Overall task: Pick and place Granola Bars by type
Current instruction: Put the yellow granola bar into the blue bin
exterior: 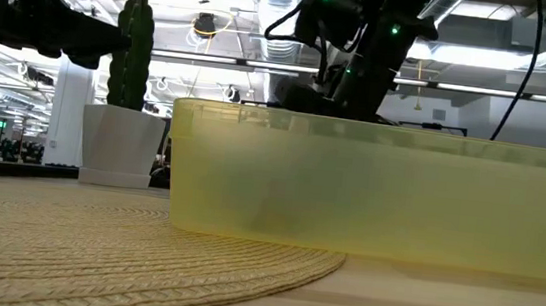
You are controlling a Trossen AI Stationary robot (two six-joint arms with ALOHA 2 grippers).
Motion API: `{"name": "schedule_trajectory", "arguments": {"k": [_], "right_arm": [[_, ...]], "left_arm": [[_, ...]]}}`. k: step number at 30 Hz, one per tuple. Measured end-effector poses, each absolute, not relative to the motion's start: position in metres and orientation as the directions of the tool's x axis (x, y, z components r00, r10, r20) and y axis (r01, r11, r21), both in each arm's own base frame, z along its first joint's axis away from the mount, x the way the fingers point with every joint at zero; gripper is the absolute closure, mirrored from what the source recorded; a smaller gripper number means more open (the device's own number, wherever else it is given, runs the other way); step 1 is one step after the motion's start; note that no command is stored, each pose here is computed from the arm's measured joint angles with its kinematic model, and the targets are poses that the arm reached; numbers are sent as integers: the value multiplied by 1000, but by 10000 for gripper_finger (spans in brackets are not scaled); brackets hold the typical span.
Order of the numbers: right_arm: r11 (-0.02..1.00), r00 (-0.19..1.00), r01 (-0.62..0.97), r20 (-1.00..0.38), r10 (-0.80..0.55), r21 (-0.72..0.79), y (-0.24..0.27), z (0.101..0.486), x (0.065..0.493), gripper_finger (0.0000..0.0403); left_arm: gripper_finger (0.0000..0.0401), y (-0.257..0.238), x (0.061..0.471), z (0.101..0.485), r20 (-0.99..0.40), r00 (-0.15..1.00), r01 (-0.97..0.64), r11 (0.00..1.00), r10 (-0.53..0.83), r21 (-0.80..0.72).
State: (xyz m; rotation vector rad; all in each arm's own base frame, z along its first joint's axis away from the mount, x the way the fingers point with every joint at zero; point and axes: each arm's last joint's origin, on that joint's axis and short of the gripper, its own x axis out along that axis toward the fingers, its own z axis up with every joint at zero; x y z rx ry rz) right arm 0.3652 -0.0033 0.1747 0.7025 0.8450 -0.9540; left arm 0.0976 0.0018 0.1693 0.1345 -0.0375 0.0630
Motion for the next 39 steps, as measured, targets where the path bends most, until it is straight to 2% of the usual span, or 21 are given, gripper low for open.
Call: {"name": "schedule_trajectory", "arguments": {"k": [6,12,26,31,39], "right_arm": [[420,321,899,-841,-435,126,-2,175,365,258],[466,360,876,-808,-466,122,4,189,363,246],[499,446,859,-652,-613,118,32,259,323,257],[500,444,861,-619,-648,94,37,279,301,256],[445,404,891,-610,-682,92,45,293,271,257]], "left_arm": [[264,2,98,169,42,997,-66,990,61,127],[264,2,98,169,42,997,-65,989,60,131],[264,2,98,169,41,997,-65,990,61,128],[264,2,98,169,42,997,-65,989,60,130],[264,2,98,169,42,997,-65,989,60,131]]}}
